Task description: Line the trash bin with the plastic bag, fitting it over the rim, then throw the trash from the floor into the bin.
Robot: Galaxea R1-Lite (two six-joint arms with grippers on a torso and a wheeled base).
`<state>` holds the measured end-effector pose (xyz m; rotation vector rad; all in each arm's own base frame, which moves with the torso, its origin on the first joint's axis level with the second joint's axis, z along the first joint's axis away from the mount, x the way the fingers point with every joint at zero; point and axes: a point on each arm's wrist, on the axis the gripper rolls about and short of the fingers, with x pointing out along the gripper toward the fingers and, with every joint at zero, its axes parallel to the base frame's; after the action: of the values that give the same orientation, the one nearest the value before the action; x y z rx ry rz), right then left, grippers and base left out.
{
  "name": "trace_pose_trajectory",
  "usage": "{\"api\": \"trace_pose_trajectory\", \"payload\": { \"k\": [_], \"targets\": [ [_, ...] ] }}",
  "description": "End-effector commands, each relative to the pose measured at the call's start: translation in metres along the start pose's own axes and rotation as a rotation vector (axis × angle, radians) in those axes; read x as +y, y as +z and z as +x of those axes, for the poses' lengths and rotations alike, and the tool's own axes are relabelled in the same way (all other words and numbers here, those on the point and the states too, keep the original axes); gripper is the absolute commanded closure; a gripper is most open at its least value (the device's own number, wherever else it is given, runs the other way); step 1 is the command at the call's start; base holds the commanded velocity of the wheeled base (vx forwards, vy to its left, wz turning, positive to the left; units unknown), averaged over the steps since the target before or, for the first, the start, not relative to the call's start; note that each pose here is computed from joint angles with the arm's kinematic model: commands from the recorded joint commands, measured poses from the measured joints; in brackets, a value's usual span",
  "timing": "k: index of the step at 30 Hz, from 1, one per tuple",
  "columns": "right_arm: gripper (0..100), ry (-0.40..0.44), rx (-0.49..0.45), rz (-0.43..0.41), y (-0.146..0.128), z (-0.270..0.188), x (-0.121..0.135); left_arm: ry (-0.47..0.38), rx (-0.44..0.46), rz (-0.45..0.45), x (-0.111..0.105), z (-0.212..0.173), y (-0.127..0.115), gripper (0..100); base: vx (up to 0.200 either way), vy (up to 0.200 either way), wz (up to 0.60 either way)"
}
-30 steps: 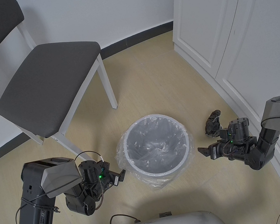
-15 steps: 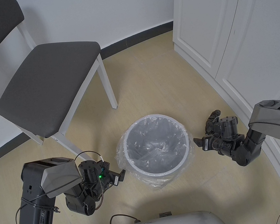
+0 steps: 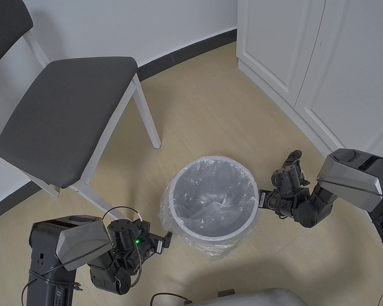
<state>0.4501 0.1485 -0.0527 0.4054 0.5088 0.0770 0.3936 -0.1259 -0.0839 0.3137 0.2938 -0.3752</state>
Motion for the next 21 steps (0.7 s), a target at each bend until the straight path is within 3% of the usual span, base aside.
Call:
{"api": "trace_pose_trajectory", "payload": {
  "k": [1,9,15,18,21],
  "targets": [
    [0,0.005,0.013,0.003,-0.006,0.006,-0.002,0.000,0.000,0.001,0.000,0.000,0.000,0,0.000,0.000,0.00],
    [0,-0.009,0.042,0.081,-0.004,0.016,0.002,-0.004,0.002,0.001,-0.001,0.000,0.000,0,0.000,0.000,0.00],
    [0,-0.022,0.041,0.074,-0.005,0.012,0.001,-0.004,0.004,0.000,-0.001,0.000,0.000,0,0.000,0.000,0.00],
    [0,-0.100,0.035,-0.072,0.004,-0.007,-0.010,-0.005,0.007,0.001,-0.002,0.000,0.000,0,0.000,0.000,0.00],
    [0,-0.106,0.041,-0.172,0.014,-0.030,-0.011,-0.003,0.004,0.002,-0.003,0.000,0.000,0,0.000,0.000,0.00]
  ]
}}
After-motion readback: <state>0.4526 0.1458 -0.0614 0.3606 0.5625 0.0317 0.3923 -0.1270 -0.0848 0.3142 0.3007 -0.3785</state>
